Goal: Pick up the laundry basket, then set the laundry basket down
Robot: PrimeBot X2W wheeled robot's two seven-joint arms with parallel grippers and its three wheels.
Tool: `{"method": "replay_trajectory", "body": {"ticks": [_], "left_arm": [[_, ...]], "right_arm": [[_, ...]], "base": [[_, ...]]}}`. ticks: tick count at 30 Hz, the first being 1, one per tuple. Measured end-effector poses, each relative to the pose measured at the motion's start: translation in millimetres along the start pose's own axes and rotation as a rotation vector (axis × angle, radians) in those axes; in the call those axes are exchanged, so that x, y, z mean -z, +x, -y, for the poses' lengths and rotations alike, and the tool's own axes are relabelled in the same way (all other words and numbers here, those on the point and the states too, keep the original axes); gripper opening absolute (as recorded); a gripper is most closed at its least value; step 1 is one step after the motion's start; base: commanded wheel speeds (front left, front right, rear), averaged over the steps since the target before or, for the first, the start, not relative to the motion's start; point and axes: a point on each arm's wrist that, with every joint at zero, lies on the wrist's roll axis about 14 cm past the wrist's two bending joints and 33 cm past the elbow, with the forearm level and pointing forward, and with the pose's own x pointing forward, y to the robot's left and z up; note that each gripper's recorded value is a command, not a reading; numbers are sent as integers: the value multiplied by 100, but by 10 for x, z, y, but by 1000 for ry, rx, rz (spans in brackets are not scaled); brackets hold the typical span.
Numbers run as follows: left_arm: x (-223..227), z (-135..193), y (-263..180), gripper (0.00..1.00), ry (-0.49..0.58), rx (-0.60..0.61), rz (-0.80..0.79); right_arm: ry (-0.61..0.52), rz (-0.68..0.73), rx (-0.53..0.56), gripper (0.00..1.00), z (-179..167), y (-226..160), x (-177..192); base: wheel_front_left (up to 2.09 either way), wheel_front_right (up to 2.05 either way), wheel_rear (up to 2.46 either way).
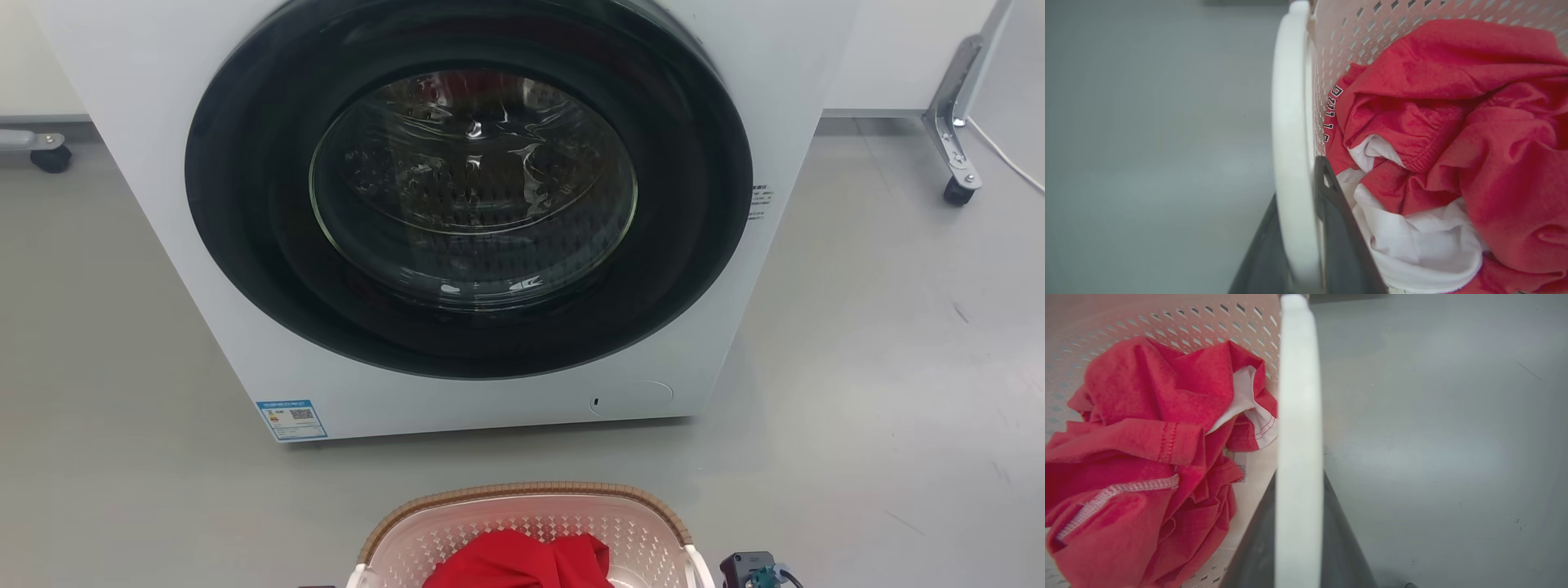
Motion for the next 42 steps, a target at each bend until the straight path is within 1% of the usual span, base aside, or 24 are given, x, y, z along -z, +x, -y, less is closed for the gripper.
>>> {"method": "replay_trajectory", "body": {"ticks": [8,42], "left_arm": [[6,-2,-2,0,-14,-6,-4],[37,-17,-15,0,-3,-15,-11]], "right_arm": [[-3,-5,0,0,-5,-2,12],[-7,-20,-6,0,-26,-15,98]], "base": [[0,0,0],[0,0,0]]}}
